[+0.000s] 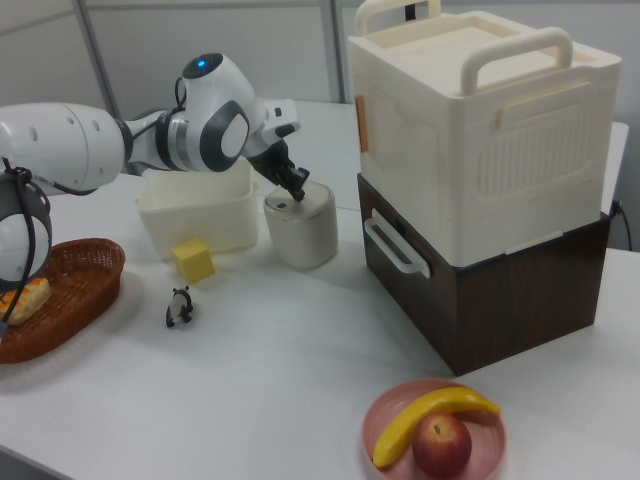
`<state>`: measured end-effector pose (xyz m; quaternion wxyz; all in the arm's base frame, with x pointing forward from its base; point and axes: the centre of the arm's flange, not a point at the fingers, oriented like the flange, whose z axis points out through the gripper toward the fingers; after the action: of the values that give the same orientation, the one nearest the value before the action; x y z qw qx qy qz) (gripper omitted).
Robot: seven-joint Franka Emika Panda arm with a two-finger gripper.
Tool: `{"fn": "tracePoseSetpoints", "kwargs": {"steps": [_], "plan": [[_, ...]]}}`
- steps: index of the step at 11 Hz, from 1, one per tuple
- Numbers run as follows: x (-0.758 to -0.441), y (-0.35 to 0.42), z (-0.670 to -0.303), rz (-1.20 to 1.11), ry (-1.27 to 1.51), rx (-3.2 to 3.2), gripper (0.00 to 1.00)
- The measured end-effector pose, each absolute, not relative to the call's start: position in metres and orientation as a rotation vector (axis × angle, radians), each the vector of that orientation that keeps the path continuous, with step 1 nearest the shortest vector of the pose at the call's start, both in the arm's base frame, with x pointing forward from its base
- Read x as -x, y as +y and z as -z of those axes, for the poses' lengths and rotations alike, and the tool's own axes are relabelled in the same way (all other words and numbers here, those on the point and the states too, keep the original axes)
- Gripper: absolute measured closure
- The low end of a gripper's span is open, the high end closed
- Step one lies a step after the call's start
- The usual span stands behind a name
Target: Close the trash can
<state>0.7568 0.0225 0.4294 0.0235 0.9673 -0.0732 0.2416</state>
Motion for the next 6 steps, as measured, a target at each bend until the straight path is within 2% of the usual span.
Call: {"fn": "tracePoseSetpoints", "kwargs": {"steps": [3, 6], "plan": [[-0.733, 0.012, -0.464, -0.531, -0.272, -3.033, 0.91], [-0.689, 0.013, -0.510, -0.217, -0.193, -3.133, 0.72]]}}
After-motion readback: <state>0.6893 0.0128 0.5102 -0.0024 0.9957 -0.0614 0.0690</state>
